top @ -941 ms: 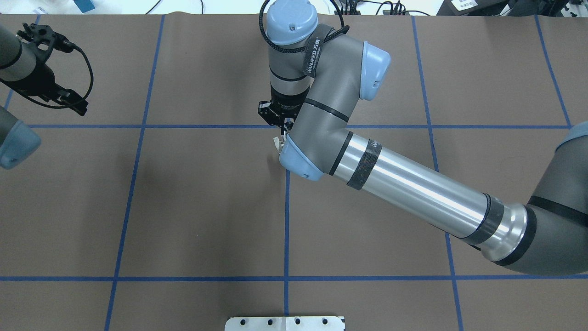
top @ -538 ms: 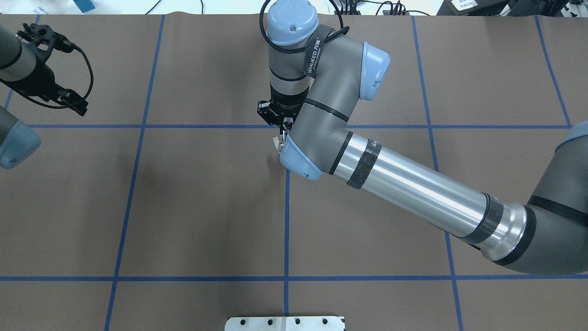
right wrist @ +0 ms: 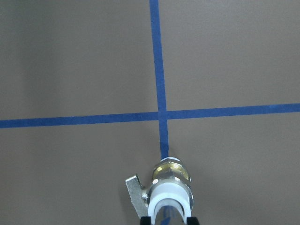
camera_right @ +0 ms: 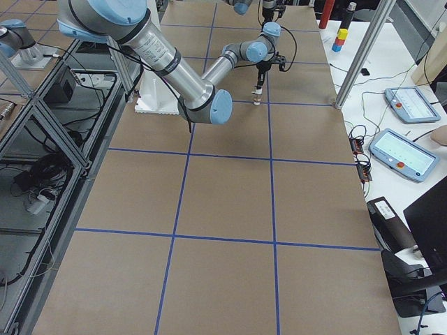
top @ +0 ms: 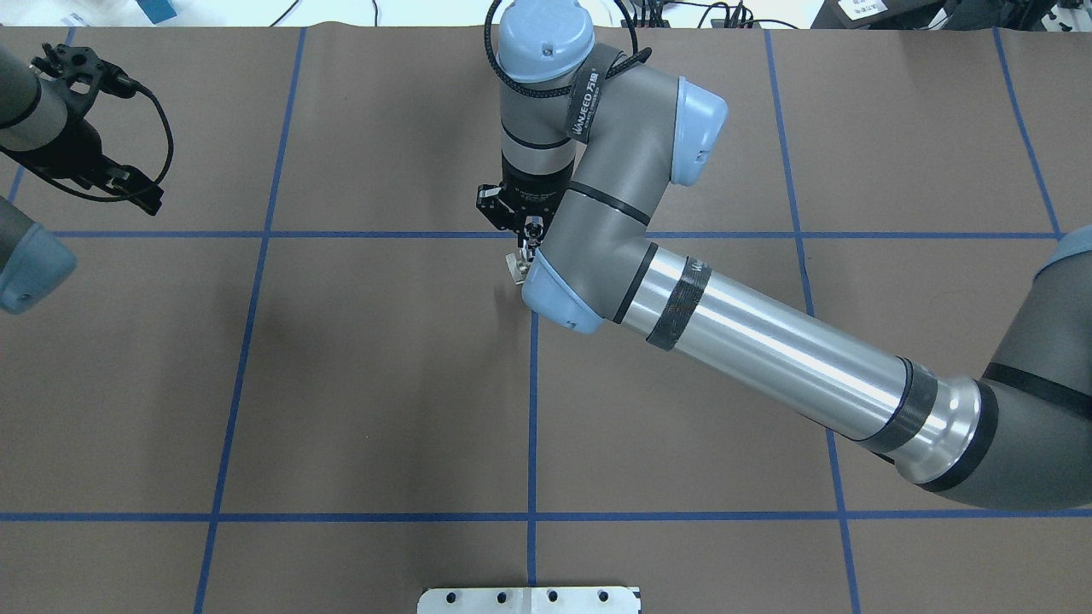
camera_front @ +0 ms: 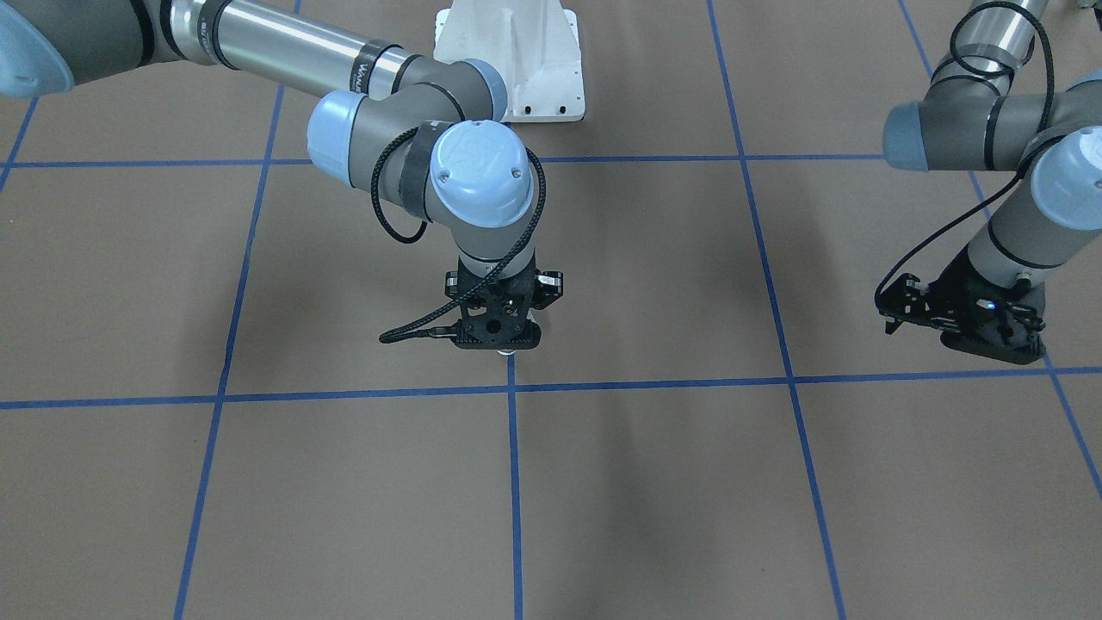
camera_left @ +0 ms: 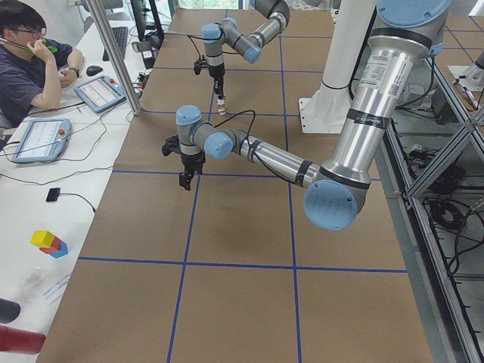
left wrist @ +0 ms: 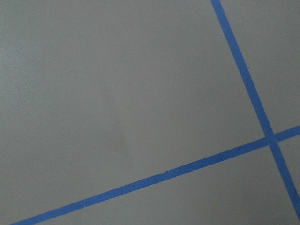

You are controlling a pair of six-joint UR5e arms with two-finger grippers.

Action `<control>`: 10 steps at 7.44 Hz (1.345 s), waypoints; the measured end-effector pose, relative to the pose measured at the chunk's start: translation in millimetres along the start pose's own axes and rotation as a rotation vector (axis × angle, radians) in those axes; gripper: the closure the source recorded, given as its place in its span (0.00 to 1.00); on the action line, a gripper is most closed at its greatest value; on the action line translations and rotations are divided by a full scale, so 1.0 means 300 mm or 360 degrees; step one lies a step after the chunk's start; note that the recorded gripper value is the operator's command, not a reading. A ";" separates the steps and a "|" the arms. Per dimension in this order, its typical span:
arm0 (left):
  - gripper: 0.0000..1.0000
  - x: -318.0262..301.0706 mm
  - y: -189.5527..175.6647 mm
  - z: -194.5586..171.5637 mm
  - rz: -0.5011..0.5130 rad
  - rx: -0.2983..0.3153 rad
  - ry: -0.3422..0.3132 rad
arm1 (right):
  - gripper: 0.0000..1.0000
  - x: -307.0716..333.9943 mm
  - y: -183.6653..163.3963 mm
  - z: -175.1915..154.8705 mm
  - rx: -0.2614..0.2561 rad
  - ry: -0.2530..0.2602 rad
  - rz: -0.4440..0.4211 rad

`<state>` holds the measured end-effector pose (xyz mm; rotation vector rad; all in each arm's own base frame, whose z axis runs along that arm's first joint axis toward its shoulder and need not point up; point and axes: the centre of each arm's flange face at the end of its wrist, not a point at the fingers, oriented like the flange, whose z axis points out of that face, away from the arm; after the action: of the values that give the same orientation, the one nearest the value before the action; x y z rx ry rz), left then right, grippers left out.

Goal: Assemble PPR valve and pipe with both arms
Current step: 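Lower the fitting onto the valve top and press it down with the right gripper, then open the right gripper and raise it away from the assembly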

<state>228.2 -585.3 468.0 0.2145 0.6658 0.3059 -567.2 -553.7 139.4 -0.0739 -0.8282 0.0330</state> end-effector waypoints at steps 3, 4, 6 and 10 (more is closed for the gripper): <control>0.00 0.000 0.001 0.004 0.0000 -0.0004 0.0000 | 0.53 0.008 -0.001 0.006 0.0003 -0.0008 -0.0003; 0.00 0.000 0.001 0.004 0.0000 -0.0004 0.0000 | 0.48 0.010 -0.002 0.009 0.0003 -0.0006 -0.0001; 0.00 0.001 0.000 0.004 0.0000 -0.0003 0.0000 | 0.37 0.013 -0.002 0.010 0.0006 -0.0004 -0.0001; 0.00 0.002 -0.002 0.003 0.0001 -0.0002 0.0000 | 0.01 0.012 -0.001 0.001 0.0012 -0.0009 -0.0005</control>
<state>229.3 -585.6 468.1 0.2135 0.6657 0.3069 -564.9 -553.9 142.3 -0.0653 -0.8340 0.0332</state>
